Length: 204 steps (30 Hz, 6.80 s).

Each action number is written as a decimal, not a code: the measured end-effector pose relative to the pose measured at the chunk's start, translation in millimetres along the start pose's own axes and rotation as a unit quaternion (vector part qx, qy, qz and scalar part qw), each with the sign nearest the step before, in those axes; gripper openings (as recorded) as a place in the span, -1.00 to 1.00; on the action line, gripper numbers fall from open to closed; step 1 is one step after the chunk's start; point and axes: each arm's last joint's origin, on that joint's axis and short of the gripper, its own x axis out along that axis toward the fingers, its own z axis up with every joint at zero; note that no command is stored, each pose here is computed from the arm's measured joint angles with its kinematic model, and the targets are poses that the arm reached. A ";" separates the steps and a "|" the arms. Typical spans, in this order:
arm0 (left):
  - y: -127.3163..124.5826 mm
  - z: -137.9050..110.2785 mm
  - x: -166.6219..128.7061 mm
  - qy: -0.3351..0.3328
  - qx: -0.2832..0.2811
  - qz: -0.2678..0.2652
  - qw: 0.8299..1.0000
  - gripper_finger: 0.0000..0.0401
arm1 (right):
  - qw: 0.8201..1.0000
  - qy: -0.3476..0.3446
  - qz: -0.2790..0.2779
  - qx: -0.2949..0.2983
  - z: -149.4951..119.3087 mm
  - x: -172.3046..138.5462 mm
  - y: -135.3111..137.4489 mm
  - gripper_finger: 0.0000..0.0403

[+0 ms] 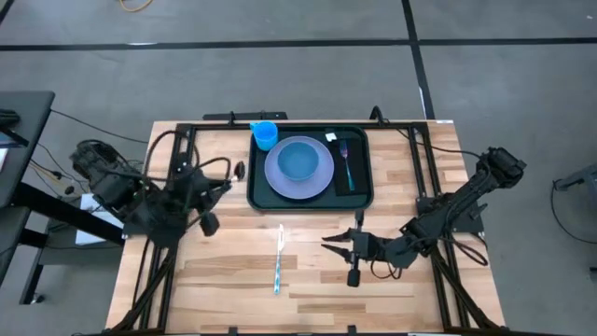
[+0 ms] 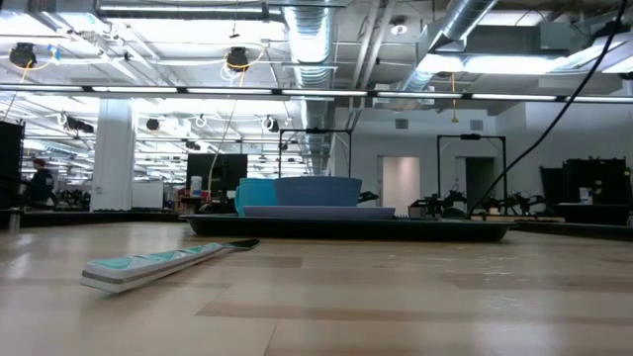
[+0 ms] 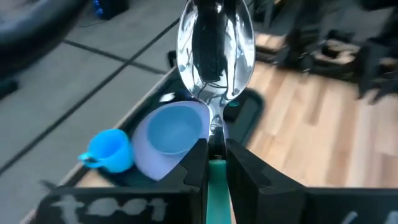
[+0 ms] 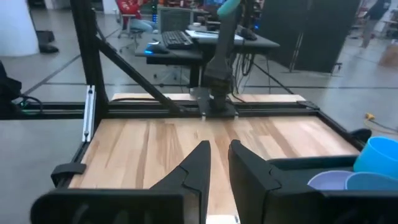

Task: Set up tray
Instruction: Put the spoon on top of the table napkin to the left of the table fork on the tray

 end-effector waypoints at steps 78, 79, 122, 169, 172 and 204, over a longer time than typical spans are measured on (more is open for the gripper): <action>-22.0 -39.1 162.5 -0.224 0.052 -0.325 0.917 -0.84 | 0.989 -0.128 0.043 0.054 46.6 66.0 -80.4 -0.95; -22.0 -39.2 162.7 -0.223 0.052 -0.325 0.918 -0.84 | 0.990 -0.125 0.043 0.056 47.5 64.5 -81.1 -0.95; 35.3 -28.6 87.6 -0.250 0.037 -0.289 0.923 -0.61 | 0.983 0.073 -0.075 0.154 43.7 -37.7 -207.8 -1.00; 35.9 -32.1 88.0 -0.236 0.059 -0.289 0.926 -0.61 | 0.950 -0.045 0.167 0.259 -115.2 -32.6 -360.2 -1.00; 36.1 -32.1 88.0 -0.236 0.058 -0.287 0.927 -0.61 | 0.948 -0.048 0.156 0.272 -112.9 -34.4 -361.1 -1.00; 40.1 -35.0 85.7 -0.223 0.058 -0.273 0.934 -0.61 | 0.879 0.157 -0.037 0.449 -149.1 -21.3 -340.6 -1.00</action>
